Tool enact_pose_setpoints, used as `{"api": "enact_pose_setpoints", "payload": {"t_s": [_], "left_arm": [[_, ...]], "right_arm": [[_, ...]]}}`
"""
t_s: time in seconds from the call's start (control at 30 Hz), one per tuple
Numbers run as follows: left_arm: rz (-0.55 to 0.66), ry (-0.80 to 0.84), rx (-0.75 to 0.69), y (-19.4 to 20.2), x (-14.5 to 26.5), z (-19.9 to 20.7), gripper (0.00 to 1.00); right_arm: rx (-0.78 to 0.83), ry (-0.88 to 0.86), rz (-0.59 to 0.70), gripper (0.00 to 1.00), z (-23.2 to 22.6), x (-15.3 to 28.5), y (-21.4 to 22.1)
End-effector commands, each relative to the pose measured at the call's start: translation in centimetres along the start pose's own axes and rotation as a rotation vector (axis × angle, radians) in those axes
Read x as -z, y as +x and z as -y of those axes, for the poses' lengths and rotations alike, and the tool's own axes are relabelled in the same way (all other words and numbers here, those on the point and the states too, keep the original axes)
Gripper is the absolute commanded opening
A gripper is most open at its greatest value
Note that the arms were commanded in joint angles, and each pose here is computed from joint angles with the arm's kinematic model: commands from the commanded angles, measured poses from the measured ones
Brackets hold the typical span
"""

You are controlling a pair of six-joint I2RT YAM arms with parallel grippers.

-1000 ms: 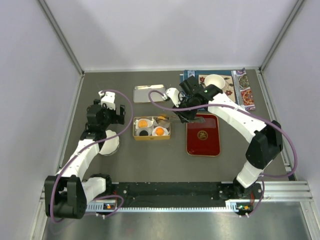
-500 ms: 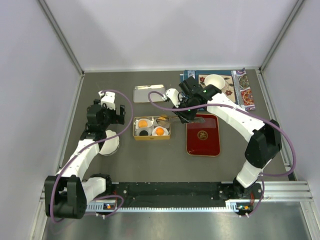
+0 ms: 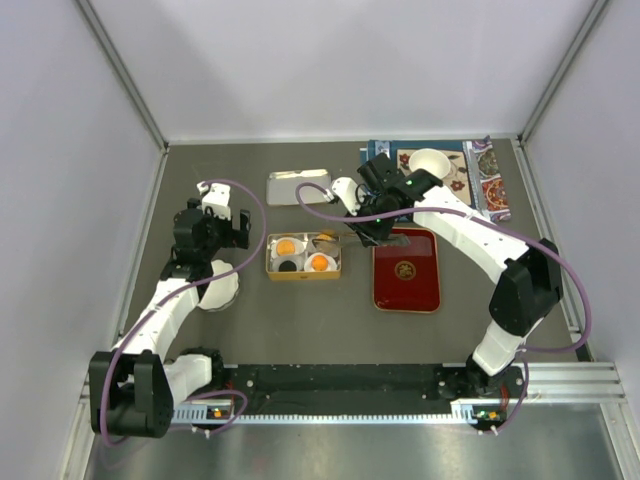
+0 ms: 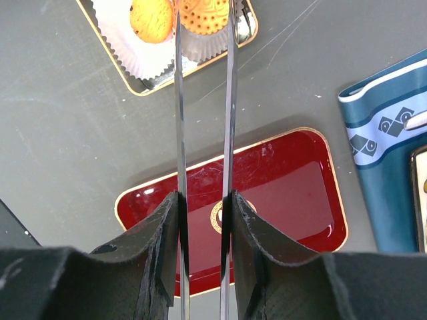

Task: Pack the cookies

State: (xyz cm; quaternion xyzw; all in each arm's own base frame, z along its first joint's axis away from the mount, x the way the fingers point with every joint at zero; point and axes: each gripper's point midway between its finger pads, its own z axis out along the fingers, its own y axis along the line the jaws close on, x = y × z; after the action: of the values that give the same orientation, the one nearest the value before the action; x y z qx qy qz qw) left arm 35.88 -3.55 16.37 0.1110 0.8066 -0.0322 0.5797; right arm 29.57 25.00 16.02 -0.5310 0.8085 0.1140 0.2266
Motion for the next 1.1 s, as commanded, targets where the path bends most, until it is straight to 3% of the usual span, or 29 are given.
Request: {"api": "enact_pose_setpoints", "payload": {"t_s": [0.0,0.23,0.53,1.07], "left_arm": [[0.069,-0.004,0.004,-2.3,0.1,-0.2,0.99],[0.068,-0.002,0.003,-2.2,0.1,-0.2,0.99],[0.073,-0.001,0.002,-2.4,0.1,-0.2,0.99],[0.075,-0.008,-0.003,-2.5,0.2,-0.3,0.99]], "right_arm": [[0.031,0.027,0.055,0.31,0.3,0.5,-1.9],[0.028,0.029,0.056,0.41,0.3,0.6,-1.9],[0.028,0.038,0.068,0.45,0.4,1.1,-2.3],[0.033,0.06,0.203,0.39,0.0,5.6,-5.1]]}}
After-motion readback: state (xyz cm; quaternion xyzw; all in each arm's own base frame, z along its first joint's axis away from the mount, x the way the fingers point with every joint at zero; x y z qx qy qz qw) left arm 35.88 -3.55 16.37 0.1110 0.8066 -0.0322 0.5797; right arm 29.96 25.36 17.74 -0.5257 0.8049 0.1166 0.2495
